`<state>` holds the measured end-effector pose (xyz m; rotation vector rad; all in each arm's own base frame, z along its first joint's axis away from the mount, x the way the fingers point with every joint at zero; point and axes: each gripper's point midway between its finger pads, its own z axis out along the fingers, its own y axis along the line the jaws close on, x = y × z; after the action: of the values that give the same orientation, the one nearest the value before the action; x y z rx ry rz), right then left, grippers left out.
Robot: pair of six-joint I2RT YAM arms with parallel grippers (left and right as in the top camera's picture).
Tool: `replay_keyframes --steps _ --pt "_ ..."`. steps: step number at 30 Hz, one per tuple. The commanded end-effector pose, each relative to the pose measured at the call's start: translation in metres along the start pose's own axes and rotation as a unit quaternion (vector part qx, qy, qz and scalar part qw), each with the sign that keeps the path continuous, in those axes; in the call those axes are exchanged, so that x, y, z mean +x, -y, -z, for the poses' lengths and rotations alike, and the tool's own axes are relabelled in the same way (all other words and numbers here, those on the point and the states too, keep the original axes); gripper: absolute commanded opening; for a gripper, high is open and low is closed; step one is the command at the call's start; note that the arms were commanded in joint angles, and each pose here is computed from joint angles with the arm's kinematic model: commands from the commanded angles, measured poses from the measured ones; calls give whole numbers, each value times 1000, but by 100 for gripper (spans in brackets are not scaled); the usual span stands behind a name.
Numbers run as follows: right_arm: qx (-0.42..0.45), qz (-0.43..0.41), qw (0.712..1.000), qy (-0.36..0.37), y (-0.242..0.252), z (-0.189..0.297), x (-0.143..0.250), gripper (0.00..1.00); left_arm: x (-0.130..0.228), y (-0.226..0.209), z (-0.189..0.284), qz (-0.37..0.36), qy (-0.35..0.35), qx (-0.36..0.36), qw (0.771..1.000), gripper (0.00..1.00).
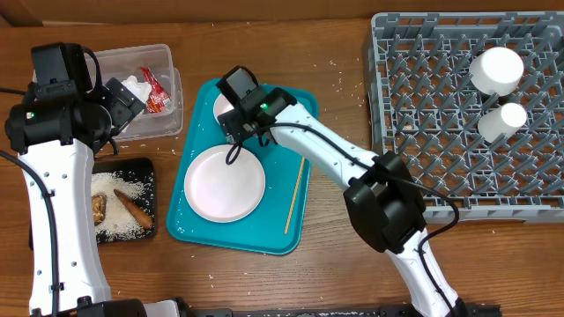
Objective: Sort waste into correct bins and load items into the dishwasher
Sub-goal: 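Grasp the pink bowl rim with the right gripper and lift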
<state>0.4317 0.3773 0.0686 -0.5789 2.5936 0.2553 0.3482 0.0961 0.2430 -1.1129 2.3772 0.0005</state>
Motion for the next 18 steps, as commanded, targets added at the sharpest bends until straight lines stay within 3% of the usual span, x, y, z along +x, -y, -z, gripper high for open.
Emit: replay_keyframes --steps 1,9,15,18 --pt "34 -57 998 15 24 1 -9 79 0 1 1 6 0 2 1000 100" --pt "55 -175 983 14 59 0 -11 72 0 1 1 6 0 2 1000 100" --pt "28 -196 980 -28 62 -14 5 70 0 1 1 6 0 2 1000 100" --pt "17 -197 979 -40 58 -17 10 64 0 1 1 6 0 2 1000 100"
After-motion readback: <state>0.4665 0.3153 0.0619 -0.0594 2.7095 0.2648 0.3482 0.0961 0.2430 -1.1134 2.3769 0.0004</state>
